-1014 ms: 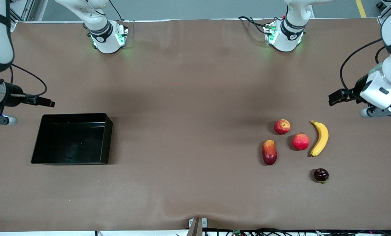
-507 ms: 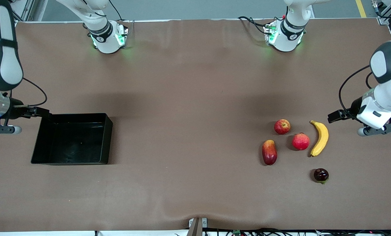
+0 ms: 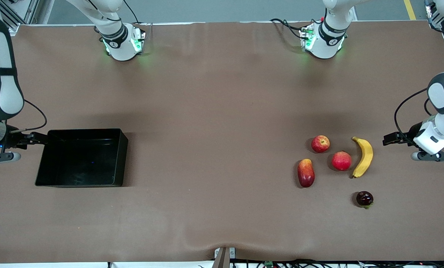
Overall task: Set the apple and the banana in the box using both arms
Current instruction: 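Grasp the apple with the left gripper while the right gripper grips the box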
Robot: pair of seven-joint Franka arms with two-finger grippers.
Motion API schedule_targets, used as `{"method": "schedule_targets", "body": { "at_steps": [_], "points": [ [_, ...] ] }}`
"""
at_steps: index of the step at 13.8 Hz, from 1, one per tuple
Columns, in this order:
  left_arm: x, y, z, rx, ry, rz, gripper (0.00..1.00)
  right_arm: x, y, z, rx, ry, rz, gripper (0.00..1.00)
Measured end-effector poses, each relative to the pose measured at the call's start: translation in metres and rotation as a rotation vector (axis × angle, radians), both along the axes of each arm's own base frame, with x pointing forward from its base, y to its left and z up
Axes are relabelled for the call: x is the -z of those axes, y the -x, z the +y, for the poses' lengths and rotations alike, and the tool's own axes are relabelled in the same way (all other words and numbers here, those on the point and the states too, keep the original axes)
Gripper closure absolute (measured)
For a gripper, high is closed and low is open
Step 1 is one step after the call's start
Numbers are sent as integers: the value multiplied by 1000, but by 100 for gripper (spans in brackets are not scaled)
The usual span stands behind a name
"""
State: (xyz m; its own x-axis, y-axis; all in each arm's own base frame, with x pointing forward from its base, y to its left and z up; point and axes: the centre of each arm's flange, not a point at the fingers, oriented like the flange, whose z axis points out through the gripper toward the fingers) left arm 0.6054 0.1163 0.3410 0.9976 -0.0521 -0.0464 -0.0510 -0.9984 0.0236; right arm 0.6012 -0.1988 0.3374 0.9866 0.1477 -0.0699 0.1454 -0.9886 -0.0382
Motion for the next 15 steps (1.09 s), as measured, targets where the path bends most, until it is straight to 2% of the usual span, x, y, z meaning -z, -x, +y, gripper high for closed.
{"method": "schedule_targets", "body": {
  "at_steps": [4, 6, 8, 11, 15],
  "points": [
    [12, -8, -22, 32, 15, -11, 0, 32, -11, -13, -10, -6, 5, 0],
    [18, -10, -43, 16, 50, -6, 0, 42, -20, -16, -12, -7, 7, 0],
    [26, -10, -65, -25, 71, 8, 0, 56, -25, -18, -13, -7, 4, 0],
    [35, -6, -97, -152, 81, 32, 0, 87, -28, -25, -3, -2, -16, 0],
    [55, 0, -133, -257, 83, 31, 0, 105, -26, -30, 5, -9, 1, 0]
  ]
}}
